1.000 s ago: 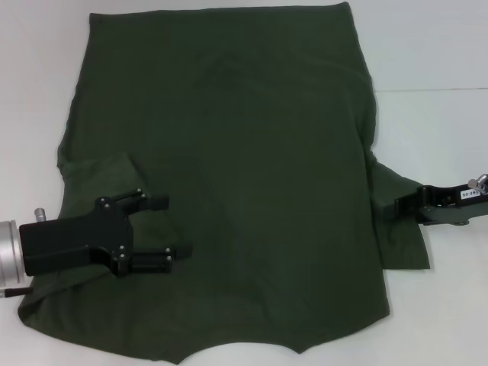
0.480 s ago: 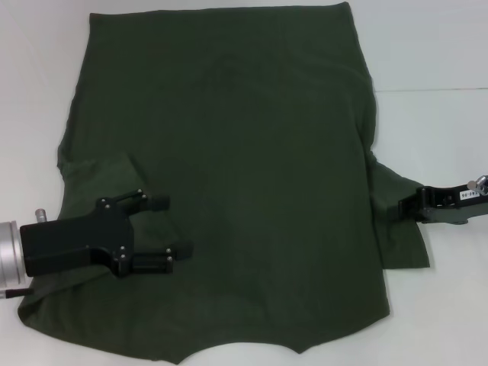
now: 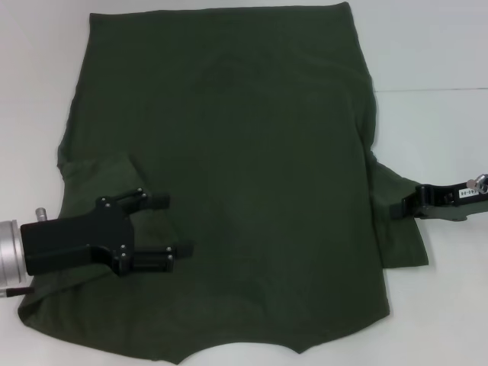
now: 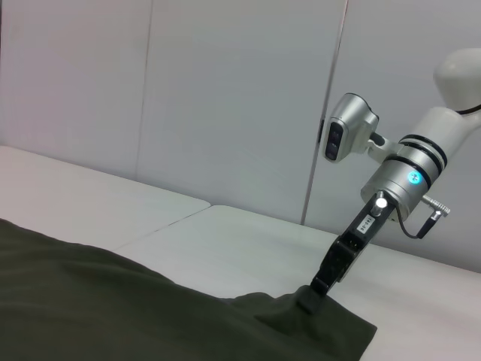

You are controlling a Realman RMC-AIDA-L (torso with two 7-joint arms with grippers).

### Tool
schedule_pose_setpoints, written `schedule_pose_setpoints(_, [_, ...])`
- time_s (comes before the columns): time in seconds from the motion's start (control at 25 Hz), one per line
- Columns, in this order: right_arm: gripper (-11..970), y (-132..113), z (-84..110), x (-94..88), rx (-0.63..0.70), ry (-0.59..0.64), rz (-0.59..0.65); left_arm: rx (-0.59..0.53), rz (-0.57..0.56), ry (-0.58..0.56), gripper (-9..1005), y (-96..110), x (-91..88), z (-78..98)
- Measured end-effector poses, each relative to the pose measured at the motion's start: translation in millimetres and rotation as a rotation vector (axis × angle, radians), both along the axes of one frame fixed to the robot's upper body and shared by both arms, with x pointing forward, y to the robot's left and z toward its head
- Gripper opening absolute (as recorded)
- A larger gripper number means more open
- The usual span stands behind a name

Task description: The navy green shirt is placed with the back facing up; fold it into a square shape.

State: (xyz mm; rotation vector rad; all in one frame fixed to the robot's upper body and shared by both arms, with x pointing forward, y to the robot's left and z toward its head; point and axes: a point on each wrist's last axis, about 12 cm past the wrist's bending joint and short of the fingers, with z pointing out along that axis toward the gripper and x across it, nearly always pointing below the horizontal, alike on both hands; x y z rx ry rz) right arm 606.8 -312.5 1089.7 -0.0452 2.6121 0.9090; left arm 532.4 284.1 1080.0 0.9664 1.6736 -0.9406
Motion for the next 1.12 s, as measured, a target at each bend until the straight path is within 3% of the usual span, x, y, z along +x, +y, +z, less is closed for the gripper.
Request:
schedule_pose_setpoints(0.48, [34, -2.0, 7.5, 3.2, -0.006, -0.009, 0.021, 0.001, 0.003, 0.001, 952, 0.1, 0.4, -0.2])
schedule_pose_setpoints(1.12, [32, -29.3, 41.2, 5.4, -0.061, -0.044, 0.096, -0.003, 0.005, 0.012, 952, 1.1, 0.6, 1.1])
